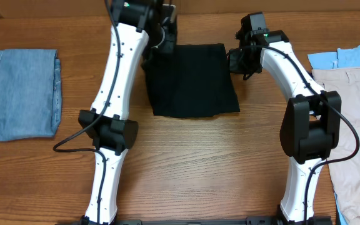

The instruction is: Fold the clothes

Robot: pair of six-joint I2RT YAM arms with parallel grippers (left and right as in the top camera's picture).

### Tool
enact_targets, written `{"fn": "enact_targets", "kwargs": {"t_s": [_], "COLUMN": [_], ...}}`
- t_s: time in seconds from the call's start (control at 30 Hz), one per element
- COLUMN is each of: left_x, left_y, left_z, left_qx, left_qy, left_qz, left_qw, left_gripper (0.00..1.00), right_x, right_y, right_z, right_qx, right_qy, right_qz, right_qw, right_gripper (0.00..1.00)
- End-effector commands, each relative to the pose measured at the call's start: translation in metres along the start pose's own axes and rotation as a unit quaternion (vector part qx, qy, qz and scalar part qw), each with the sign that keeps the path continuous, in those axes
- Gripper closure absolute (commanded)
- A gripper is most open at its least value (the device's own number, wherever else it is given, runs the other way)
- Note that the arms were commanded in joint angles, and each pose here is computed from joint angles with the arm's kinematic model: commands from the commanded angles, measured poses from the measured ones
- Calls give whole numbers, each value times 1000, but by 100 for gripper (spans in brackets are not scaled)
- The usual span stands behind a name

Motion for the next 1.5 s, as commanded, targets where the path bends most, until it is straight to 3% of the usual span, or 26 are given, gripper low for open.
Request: {"fn": "enact_targets", "kwargs": {"t_s": [0.0, 0.43, 0.47, 0.5, 0.6, 0.73, 0.83, 0.87, 0.93, 0.97, 1.13, 1.23, 1.47], "left_x": [9, -4, -3, -2, 23, 60, 70, 67, 55, 52, 52, 60, 67], "left_y": [-25, -48, -50, -53, -91, -97, -73, -51, -17, -9, -2, -11, -23], "left_z": [13, -69, -77, -81, -69, -14, 12, 9, -1, -6, -37, -58, -118], "left_qx": [-8, -20, -23, -30, -174, -219, -158, -108, -34, -25, -26, -57, -103], "left_qy": [-29, 28, 26, 23, -39, -137, -172, -162, -131, -122, -113, -131, -134], "left_qz": [-10, -28, -29, -22, -35, -47, -39, -21, 2, 2, -10, -25, -43], "left_qw": [1000, 999, 999, 999, 983, 965, 971, 981, 991, 992, 993, 989, 985], "left_gripper": [96, 92, 83, 60, 51, 45, 50, 58, 88, 95, 96, 96, 96], "right_x": [-4, -11, -11, -12, -11, -7, 16, 22, 18, 14, -5, -3, -10], "right_y": [-7, -11, -11, -11, -13, -30, -50, -48, -27, -14, 39, 51, 83], "right_z": [3, -2, -2, -2, -2, 1, 38, 65, 105, 119, 148, 143, 62], "right_qx": [-15, -20, -21, -21, -24, -31, -27, -2, 71, 102, 302, 302, 245], "right_qy": [-2, 9, 10, 11, 12, 15, -19, -31, -37, -40, 6, -4, 8], "right_qz": [1, 0, 0, 1, -1, -19, -47, -32, 10, 22, 64, 82, 122], "right_qw": [1000, 1000, 1000, 1000, 1000, 999, 998, 999, 997, 994, 951, 950, 962], "right_gripper": [96, 96, 96, 96, 96, 96, 96, 96, 96, 96, 96, 96, 96]}}
Point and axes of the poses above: each gripper's point midway between its finger pads, its own z axis back along the fingers, its own y axis along the line the jaws close on, x = y × z, the point moved 4 cm from there along z, back along the fingers, and after that the axes turned 12 degrees about -z, right-handed, at the moved point
